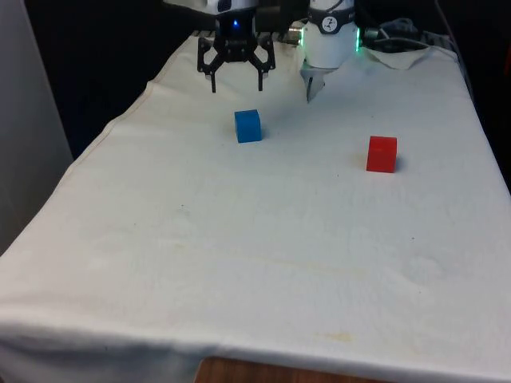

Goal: Stack the two cubes.

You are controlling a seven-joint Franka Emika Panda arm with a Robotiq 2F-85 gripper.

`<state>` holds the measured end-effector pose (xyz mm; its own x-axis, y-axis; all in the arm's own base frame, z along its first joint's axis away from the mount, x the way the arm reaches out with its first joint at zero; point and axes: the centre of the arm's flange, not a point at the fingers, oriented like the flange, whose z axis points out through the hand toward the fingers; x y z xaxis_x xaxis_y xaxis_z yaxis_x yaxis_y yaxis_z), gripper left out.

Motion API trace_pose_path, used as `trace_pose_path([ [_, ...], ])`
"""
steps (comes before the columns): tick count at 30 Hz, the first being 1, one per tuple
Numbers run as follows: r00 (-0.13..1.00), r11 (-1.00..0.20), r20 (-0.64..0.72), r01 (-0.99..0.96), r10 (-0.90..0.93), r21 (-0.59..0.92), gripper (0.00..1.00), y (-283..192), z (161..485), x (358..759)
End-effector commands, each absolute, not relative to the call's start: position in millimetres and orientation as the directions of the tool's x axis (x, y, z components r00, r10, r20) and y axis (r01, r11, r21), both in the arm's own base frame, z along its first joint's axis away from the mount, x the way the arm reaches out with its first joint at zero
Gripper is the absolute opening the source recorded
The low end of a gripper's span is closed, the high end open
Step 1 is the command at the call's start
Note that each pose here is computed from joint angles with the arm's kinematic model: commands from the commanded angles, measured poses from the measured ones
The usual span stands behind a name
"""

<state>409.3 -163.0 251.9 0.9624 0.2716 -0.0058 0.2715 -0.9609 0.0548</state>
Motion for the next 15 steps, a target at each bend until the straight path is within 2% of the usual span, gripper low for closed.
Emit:
trace_pose_path([
  [1, 0.96, -0.958, 0.0, 0.278, 0.279, 0.064, 1.0, -163, 249, 409],
  [15, 0.953, -0.949, 0.016, 0.301, 0.304, 0.1, 1.0, -163, 221, 399],
])
